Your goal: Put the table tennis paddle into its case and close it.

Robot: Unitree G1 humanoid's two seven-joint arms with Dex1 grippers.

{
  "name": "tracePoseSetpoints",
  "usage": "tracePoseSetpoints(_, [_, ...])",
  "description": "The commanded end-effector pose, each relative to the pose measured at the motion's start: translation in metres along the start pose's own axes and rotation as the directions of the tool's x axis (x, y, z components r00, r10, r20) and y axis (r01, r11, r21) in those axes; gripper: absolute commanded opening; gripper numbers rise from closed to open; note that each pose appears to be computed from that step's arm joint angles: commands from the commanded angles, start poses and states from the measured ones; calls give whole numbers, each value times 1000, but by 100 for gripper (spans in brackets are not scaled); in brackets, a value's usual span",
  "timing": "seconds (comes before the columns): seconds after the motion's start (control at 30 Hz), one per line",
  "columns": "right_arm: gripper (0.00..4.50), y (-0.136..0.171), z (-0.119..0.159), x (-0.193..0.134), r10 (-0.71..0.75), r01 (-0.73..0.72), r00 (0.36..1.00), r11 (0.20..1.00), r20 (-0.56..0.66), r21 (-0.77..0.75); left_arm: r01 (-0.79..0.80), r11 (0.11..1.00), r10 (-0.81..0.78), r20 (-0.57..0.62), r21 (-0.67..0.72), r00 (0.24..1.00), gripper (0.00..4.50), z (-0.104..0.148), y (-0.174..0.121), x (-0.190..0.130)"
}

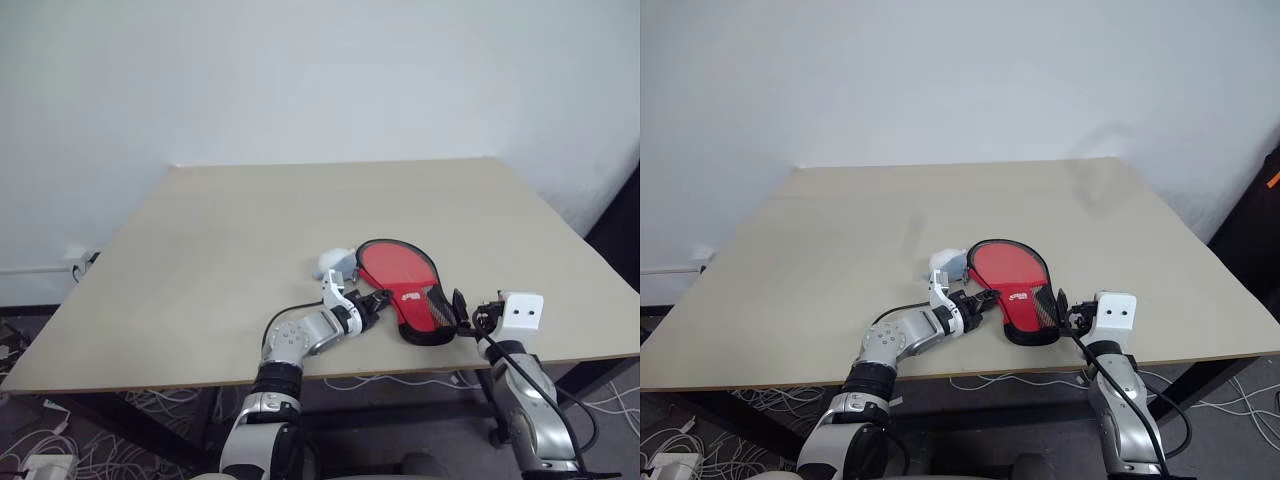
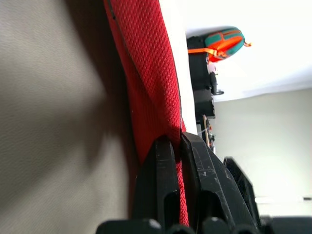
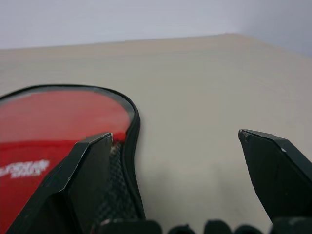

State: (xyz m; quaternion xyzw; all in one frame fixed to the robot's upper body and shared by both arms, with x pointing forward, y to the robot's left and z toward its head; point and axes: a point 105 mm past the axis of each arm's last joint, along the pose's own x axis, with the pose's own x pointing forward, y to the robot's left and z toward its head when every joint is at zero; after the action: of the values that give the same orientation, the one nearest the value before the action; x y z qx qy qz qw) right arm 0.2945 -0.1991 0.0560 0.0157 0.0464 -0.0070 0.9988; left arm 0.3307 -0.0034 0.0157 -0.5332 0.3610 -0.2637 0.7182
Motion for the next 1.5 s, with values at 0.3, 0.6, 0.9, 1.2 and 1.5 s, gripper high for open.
tracePoseSetpoints(0.3, [450,13,145,72,201,-325,927,852,318,410,254,903,89,-728,347,680,8,-3,-77,-168])
tracePoseSetpoints(0.6, [450,14,144,76,211,-330,929,845,304,421,265,911,81,-769,315,634,8,-6,-81,-183])
tracePoseSetpoints(0.9, [450,25,139,77,253,-355,926,834,279,422,253,923,78,-784,291,616,8,-4,-85,-204])
tracePoseSetpoints(1.2, [450,37,136,80,283,-373,923,825,263,423,295,921,12,-777,253,630,8,-1,-94,-210])
tracePoseSetpoints(1.5, [450,45,136,88,294,-380,921,820,255,428,344,924,-78,-800,165,595,8,-14,-101,-211])
